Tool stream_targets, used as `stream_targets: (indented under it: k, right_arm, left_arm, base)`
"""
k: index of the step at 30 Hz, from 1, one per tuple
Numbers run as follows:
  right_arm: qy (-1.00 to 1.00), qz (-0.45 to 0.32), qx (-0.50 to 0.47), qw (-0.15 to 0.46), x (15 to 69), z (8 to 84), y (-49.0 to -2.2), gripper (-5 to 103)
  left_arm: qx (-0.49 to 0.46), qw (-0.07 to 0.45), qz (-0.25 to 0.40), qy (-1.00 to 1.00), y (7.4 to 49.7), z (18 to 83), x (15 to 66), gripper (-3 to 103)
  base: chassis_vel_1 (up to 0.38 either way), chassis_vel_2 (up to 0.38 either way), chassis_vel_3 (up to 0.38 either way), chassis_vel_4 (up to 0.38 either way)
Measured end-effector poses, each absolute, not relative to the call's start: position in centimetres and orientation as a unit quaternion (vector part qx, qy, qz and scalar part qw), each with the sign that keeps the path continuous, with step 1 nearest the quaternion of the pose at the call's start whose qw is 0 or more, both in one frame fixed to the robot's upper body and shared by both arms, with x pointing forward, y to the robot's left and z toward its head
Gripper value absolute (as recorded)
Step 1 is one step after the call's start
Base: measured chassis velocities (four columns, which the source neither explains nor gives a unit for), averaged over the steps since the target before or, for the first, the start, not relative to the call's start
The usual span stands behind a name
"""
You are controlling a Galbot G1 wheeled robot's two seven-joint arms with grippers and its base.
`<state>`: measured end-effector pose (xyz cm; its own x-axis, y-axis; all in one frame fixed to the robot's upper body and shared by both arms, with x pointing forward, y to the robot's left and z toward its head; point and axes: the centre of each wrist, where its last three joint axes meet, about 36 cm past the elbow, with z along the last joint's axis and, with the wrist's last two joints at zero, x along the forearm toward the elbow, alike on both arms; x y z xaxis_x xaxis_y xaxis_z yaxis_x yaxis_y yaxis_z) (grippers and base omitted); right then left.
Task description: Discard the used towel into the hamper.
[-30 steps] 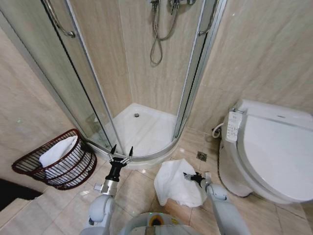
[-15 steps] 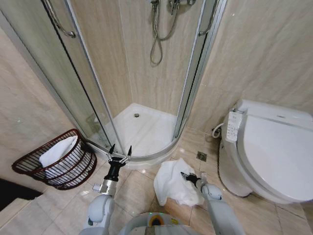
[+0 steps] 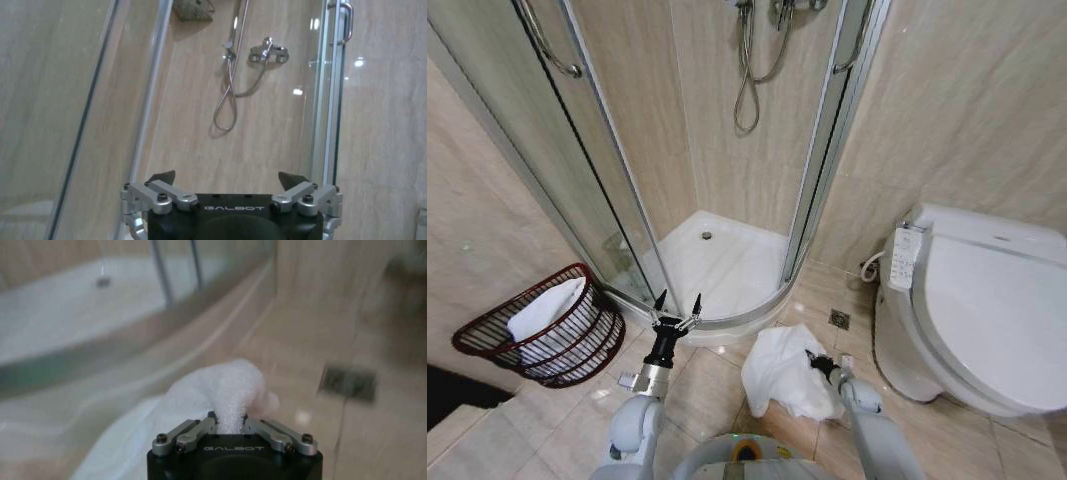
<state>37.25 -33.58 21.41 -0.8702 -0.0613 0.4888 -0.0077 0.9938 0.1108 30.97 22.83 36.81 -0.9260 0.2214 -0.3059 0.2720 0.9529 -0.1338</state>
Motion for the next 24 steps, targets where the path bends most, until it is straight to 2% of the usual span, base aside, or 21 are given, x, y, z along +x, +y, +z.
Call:
stream_targets:
  k: [2,5,6,8,9,12,18,24]
  right_arm:
    - [-0.972,-0.042,0.014,0.231,36.8,22.3,-33.6,7]
    - [-0.986,-0.019,0.009,0.163,35.7,25.7,-33.1,7]
    - [-0.986,-0.019,0.009,0.163,35.7,25.7,-33.1,7]
    - [-0.994,0.007,0.013,0.107,34.3,29.4,-32.3,7]
    - [-0.994,0.007,0.013,0.107,34.3,29.4,-32.3,7]
    - [-0.998,0.033,0.027,0.041,32.4,34.8,-30.9,7]
    - [-0.997,0.065,0.039,-0.025,30.7,41.3,-30.0,7]
    - [-0.991,0.092,0.026,-0.098,29.3,51.9,-30.1,7]
  left_arm:
    - [0.126,0.146,-0.089,0.977,22.9,36.8,31.0,100]
    - [0.126,0.148,-0.092,0.977,22.9,36.9,31.0,100]
    - [0.126,0.148,-0.092,0.977,22.9,36.9,31.0,100]
    - [0.127,0.149,-0.093,0.976,23.0,36.8,31.1,100]
    - [0.127,0.149,-0.093,0.976,23.0,36.8,31.1,100]
    - [0.13,0.151,-0.096,0.975,23.0,36.7,31.1,100]
    - [0.132,0.153,-0.1,0.974,22.7,36.4,31.1,100]
    - [0.131,0.156,-0.106,0.973,22.6,36.1,31.1,100]
  base:
    - [0.0,0.0,0.0,0.0]
    - [0.0,0.0,0.0,0.0]
    - [0.0,0.0,0.0,0.0]
    - [0.0,0.0,0.0,0.0]
    - [0.0,0.0,0.0,0.0]
    - [0.0,0.0,0.0,0.0]
    - [0.0,0.0,0.0,0.0]
    - [0.0,0.0,0.0,0.0]
